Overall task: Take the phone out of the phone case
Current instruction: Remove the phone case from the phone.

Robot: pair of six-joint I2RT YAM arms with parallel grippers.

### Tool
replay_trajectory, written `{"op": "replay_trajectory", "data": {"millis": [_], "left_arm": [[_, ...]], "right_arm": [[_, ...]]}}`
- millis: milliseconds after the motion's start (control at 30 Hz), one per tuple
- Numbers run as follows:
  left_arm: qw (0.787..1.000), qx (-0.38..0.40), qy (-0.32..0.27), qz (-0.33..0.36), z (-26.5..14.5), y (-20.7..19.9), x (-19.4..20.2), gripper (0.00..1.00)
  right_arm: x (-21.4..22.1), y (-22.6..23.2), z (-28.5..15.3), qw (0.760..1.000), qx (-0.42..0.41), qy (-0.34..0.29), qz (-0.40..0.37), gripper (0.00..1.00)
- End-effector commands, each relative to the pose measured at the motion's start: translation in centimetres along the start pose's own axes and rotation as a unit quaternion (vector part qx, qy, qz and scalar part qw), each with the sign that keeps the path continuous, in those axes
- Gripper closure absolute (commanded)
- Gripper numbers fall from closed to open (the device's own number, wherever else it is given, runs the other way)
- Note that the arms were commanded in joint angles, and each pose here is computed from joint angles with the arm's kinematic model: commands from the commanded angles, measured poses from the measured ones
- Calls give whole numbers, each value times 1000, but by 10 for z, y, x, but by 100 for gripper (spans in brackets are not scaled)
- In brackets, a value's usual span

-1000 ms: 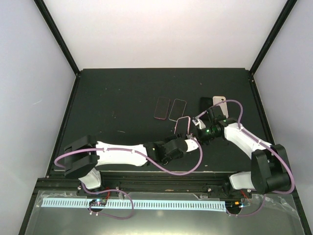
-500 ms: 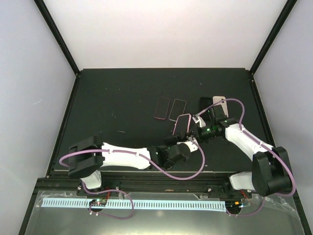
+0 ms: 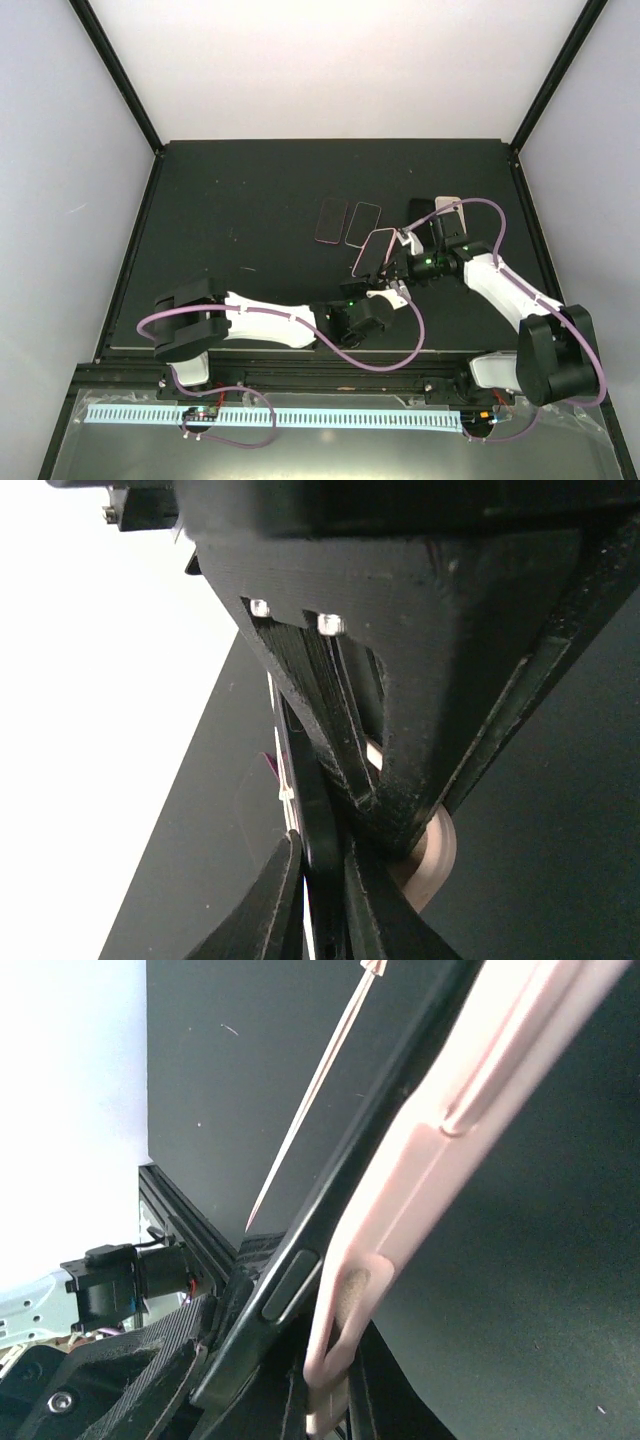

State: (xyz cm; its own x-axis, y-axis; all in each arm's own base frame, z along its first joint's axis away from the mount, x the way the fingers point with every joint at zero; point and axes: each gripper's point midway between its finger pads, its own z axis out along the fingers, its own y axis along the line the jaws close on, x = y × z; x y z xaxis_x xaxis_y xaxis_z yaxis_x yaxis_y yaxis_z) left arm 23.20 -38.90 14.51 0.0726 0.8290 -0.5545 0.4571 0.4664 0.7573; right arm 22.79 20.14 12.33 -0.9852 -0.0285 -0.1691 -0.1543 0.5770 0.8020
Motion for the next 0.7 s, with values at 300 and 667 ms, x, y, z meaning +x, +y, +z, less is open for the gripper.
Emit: {"op": "replay_trajectory", "data": {"millis": [300, 667], "left_arm": [[995, -47, -11, -90, -15, 64, -15, 98], [976, 28, -43, -210, -41, 74, -24, 98]], "right_arm": [[-4, -17, -17, 993, 102, -45, -50, 99], [-26, -33, -44, 969, 195, -122, -86, 99]]}}
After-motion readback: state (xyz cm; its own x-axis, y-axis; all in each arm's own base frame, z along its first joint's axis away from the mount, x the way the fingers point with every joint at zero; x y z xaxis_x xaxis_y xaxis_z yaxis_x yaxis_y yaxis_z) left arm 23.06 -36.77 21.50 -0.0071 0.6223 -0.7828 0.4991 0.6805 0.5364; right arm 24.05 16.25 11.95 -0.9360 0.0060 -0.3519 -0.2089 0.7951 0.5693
